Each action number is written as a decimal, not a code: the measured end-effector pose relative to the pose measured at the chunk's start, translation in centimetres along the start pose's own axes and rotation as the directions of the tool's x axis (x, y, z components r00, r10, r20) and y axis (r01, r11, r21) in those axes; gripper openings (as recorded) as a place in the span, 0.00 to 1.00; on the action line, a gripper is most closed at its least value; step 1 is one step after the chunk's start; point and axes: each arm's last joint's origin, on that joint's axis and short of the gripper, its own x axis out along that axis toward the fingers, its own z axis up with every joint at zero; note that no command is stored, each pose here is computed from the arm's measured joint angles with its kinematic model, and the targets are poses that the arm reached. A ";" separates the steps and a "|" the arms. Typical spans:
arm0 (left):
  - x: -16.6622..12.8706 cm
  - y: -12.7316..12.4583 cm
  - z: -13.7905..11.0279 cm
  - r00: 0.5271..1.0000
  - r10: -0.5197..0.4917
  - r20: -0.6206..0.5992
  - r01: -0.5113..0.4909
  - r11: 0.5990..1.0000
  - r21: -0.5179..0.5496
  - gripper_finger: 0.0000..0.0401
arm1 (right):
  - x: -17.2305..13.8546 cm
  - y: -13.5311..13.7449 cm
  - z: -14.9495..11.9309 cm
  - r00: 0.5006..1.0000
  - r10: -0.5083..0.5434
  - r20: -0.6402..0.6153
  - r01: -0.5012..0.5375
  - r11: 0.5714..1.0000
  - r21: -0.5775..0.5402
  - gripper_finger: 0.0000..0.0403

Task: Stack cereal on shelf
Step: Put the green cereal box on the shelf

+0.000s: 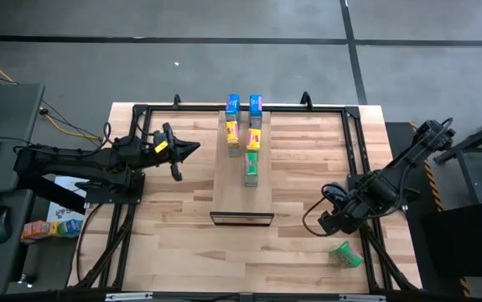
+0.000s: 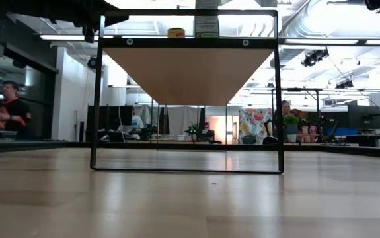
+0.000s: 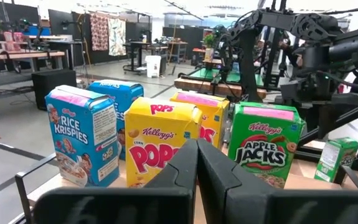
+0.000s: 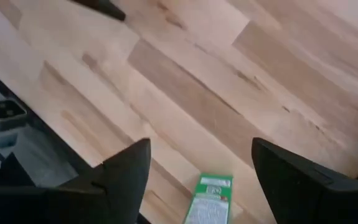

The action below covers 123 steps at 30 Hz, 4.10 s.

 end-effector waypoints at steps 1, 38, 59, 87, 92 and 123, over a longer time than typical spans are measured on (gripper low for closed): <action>0.0 0.0 0.0 1.000 0.000 0.000 0.000 1.000 0.000 0.00 | 0.0 0.0 0.0 1.000 0.000 0.003 0.000 1.000 0.002 0.67; 0.0 0.0 0.0 1.000 -0.002 -0.003 0.002 1.000 0.002 0.00 | -4.1 8.7 -4.5 0.970 -0.236 0.053 0.242 0.935 -0.258 0.67; 0.0 -0.1 -0.1 1.000 -0.018 -0.014 0.018 1.000 0.004 0.00 | 2.7 6.8 -5.2 0.730 -0.557 -0.396 0.562 0.819 -0.116 0.67; 0.0 -0.1 -0.1 1.000 -0.018 -0.012 0.018 1.000 0.004 0.00 | 2.4 5.0 -4.5 0.833 -0.411 -0.371 0.388 0.911 -0.137 0.67; 0.0 -0.1 -0.1 1.000 -0.018 -0.012 0.018 1.000 0.004 0.00 | 1.6 5.0 -5.0 0.870 -0.350 -0.349 0.338 0.936 -0.096 0.67; 0.0 -0.1 -0.1 1.000 -0.018 -0.013 0.018 1.000 0.004 0.00 | 5.0 3.6 -6.8 0.849 -0.339 -0.405 0.351 0.935 -0.047 0.67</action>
